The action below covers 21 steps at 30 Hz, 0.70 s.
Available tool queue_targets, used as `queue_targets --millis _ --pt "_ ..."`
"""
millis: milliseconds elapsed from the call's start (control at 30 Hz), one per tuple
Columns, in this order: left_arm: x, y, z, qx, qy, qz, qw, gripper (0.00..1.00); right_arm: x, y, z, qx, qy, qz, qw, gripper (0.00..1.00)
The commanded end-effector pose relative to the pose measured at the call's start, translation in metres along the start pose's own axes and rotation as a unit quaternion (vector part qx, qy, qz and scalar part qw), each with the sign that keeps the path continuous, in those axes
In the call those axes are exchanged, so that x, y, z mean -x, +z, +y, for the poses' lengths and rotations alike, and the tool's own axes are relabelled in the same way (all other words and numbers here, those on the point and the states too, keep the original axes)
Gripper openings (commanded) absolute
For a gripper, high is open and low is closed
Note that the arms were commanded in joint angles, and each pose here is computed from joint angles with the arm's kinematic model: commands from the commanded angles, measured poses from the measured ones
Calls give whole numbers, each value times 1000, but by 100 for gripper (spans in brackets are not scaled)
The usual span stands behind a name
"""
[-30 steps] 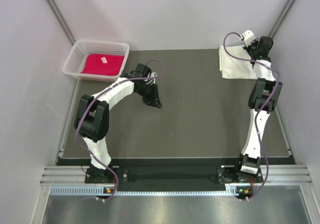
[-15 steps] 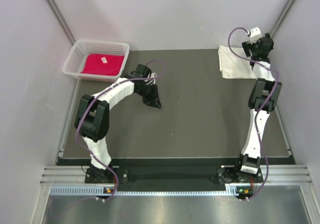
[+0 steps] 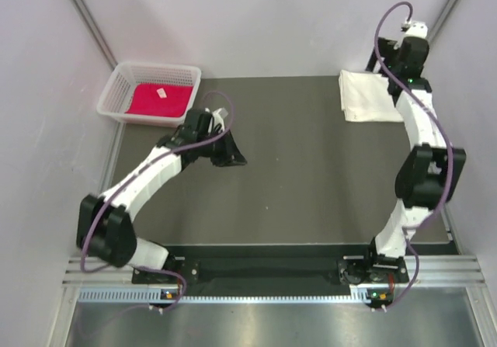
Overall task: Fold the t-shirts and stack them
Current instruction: Reset both grippers
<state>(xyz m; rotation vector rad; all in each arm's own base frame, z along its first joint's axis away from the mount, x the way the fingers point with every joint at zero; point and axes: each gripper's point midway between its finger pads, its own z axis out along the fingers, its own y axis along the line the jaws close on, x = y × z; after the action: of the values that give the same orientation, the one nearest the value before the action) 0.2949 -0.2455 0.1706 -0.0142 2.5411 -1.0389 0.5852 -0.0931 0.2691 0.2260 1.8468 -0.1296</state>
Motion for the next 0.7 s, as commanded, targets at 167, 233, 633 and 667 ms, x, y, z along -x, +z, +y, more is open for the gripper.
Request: queue_targets --millis 167,233,633,667 --pt "-28 -47 -16 -88 -55 -91 990 25 -92 -169 147 190 228 158 942 100" --pt "-43 -52 -11 -100 -91 -96 986 27 -132 -209 152 204 261 194 923 100" --pt "-99 -76 12 -243 -217 -170 930 35 -284 -333 114 165 329 318 874 99" --pt "-99 -89 6 -269 -206 -192 921 36 -291 -339 117 175 340 330 863 100"
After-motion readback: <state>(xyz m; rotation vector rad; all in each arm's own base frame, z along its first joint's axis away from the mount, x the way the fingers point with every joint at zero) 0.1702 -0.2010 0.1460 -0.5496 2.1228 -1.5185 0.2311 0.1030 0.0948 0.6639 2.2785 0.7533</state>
